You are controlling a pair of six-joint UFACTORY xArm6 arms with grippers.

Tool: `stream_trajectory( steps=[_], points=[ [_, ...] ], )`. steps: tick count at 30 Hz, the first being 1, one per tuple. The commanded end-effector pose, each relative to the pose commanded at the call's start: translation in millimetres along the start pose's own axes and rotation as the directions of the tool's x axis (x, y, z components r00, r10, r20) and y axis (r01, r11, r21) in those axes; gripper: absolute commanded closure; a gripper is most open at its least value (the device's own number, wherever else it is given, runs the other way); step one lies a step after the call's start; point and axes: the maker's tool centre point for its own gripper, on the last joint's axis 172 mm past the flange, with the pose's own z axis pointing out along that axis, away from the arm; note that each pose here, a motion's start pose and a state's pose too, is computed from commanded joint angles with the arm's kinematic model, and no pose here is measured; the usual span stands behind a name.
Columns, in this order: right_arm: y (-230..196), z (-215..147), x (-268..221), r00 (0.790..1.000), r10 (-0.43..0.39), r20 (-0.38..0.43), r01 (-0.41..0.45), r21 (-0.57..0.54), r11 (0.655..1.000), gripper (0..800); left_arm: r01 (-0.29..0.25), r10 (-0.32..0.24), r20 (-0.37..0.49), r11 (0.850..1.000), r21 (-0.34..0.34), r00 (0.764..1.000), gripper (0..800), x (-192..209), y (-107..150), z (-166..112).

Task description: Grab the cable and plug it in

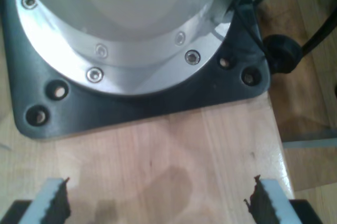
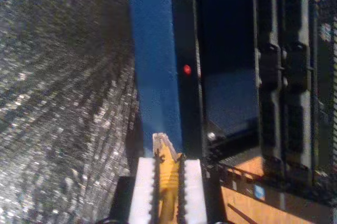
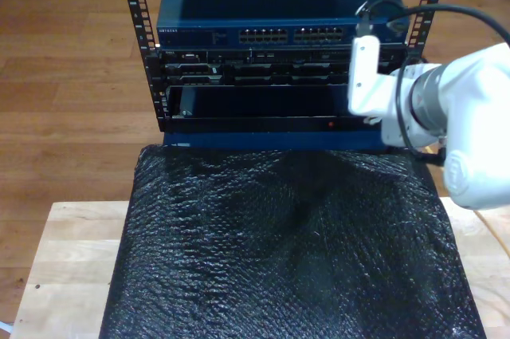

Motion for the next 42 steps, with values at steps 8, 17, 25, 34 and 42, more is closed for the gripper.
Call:
stream_trajectory(
  steps=[8, 17, 25, 34, 42],
  points=[
    [21, -4, 4, 0.998, -0.060, -0.002, 0.059, -0.081, 0.995, 800, 0.000, 0.000, 0.000, 1.000, 0.000, 1.000, 0, 0, 0, 0],
    [33, -9, 11, 0.997, -0.073, -0.018, 0.070, -0.138, 0.988, 800, 0.000, 0.000, 0.000, 1.000, 0.000, 1.000, 0, 0, 0, 0],
    [37, -13, 15, 0.994, -0.110, -0.017, 0.105, -0.164, 0.981, 800, 0.000, 0.000, 0.000, 1.000, 0.000, 1.000, 0, 0, 0, 0],
    [57, -22, 33, 0.976, -0.216, -0.022, 0.204, -0.253, 0.946, 800, 0.000, 0.000, 0.000, 1.000, 0.000, 1.000, 0, 0, 0, 0],
    [71, -22, 42, 0.965, -0.260, -0.030, 0.238, -0.319, 0.917, 800, 0.000, 0.000, 0.000, 1.000, 0.000, 1.000, 0, 0, 0, 0]
  ],
)
